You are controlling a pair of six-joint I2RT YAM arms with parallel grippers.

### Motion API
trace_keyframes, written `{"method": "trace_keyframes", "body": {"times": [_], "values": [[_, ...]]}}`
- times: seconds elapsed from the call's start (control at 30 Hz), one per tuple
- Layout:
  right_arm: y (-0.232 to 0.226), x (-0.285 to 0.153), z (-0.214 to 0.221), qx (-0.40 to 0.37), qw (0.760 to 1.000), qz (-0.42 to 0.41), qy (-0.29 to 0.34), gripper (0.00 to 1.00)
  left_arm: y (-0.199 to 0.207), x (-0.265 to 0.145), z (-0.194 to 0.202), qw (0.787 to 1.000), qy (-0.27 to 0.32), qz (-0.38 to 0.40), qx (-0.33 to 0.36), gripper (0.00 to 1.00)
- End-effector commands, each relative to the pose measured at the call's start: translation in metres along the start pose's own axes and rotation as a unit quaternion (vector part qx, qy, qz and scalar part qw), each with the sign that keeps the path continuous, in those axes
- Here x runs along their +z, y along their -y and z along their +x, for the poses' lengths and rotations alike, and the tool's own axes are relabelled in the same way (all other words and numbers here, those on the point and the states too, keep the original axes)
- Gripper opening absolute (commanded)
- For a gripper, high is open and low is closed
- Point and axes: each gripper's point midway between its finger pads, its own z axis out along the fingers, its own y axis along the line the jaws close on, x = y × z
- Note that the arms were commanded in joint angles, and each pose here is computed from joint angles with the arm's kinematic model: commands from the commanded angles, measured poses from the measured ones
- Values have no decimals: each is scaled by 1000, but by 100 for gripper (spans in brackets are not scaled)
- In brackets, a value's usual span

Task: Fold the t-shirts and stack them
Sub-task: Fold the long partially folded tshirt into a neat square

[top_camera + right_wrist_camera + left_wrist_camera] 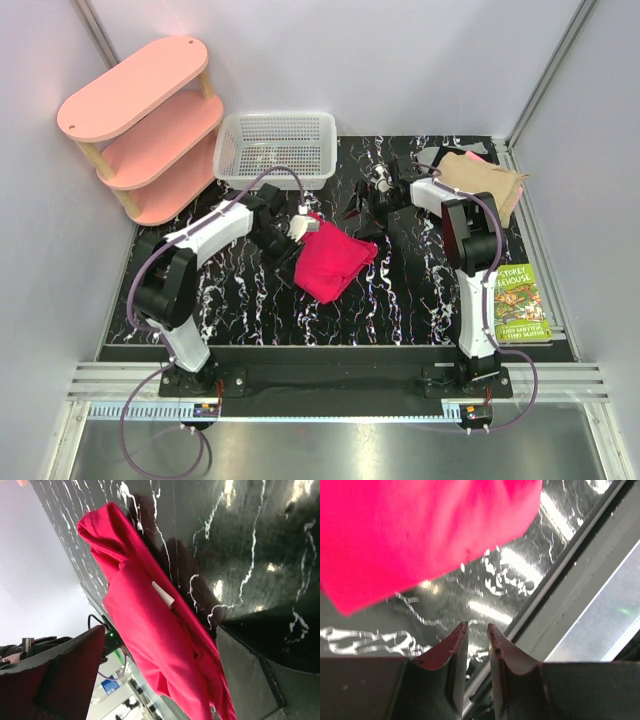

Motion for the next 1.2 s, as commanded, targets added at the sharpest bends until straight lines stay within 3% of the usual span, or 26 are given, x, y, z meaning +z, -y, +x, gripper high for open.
{"method": "trace_keyframes", "body": {"times": [0.0, 0.23, 0.6, 1.17], "values": [[-14, -4, -16, -47, 999, -23, 1, 100, 9, 9, -35, 999, 32, -2, 39, 26], [8, 11, -10, -41, 998, -25, -27, 100, 6, 45, -40, 999, 2, 3, 47, 26], [27, 27, 19, -28, 997, -23, -61, 100, -26, 75, -11, 999, -44, -6, 10, 24], [36, 70, 111, -45, 991, 11, -127, 100, -89, 31, -28, 996, 14, -82, -5, 23]]}}
